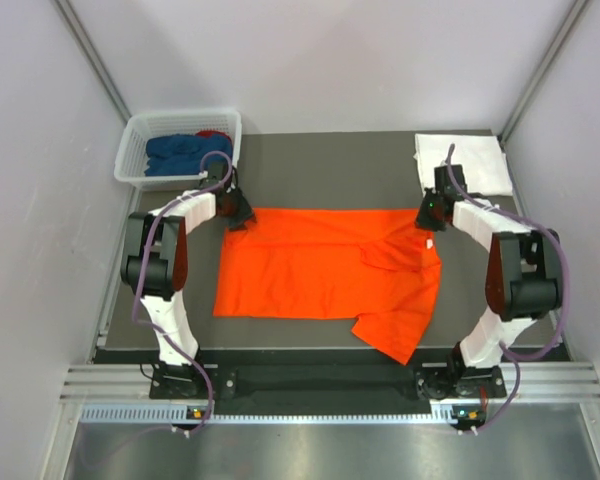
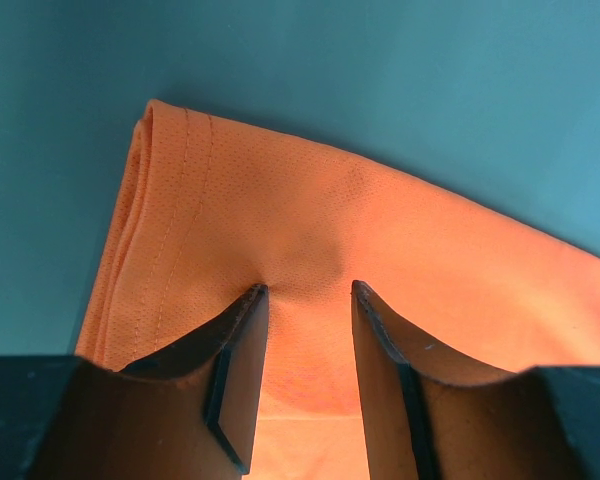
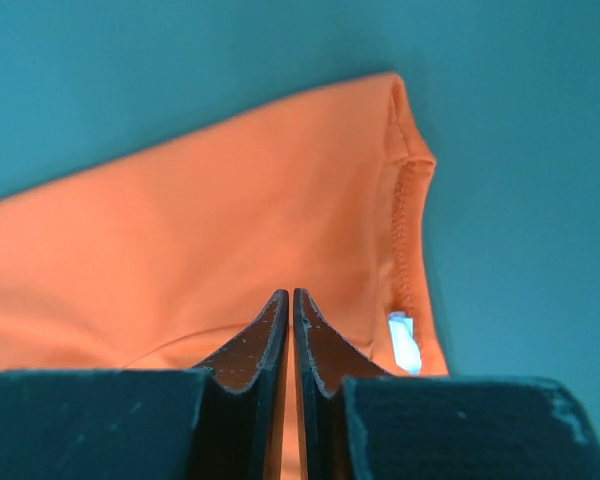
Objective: Fold and stack the t-shirts
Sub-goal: Fold the tshirt
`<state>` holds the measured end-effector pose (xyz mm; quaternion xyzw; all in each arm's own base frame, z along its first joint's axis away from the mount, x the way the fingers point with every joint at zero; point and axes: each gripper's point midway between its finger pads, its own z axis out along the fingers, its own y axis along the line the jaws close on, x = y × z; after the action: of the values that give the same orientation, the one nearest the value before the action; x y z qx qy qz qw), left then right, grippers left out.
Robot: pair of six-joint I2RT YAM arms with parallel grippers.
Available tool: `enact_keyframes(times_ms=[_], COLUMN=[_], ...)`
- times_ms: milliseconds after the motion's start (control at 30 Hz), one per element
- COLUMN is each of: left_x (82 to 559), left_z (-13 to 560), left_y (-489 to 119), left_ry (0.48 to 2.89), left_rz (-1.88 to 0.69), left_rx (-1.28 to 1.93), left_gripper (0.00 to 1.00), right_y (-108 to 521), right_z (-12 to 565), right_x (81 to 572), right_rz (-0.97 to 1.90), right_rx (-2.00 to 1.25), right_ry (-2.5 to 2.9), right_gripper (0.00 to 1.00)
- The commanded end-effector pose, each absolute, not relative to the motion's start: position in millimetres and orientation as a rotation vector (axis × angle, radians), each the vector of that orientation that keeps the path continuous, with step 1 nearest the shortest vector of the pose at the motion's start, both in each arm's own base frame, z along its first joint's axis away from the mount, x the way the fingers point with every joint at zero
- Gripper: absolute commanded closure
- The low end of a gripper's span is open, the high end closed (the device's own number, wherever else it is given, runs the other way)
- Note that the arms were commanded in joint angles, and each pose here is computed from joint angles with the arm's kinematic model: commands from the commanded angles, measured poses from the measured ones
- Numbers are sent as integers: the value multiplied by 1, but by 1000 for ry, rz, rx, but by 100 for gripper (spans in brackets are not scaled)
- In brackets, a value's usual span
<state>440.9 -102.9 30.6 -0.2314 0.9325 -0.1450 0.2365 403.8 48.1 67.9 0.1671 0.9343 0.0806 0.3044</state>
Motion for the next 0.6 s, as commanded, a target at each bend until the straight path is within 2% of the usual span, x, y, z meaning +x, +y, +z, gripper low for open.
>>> enact_keyframes(times_ms=[0, 233, 567], left_x=[427, 428, 433], left_z=[-8, -12, -5], left_y=[-85, -76, -78], left_ry=[2636, 2634, 2615], left_rz=[-244, -177, -189], left_rx=[-668, -704, -732], left_gripper=[55, 55, 54], right_y=[32, 12, 11], right_z=[52, 33, 22], right_x=[409, 407, 421], right_rz=[150, 62, 96], right_rx=[470, 470, 460], right_ry=[2484, 2474, 2478], right_gripper=[93, 91, 86])
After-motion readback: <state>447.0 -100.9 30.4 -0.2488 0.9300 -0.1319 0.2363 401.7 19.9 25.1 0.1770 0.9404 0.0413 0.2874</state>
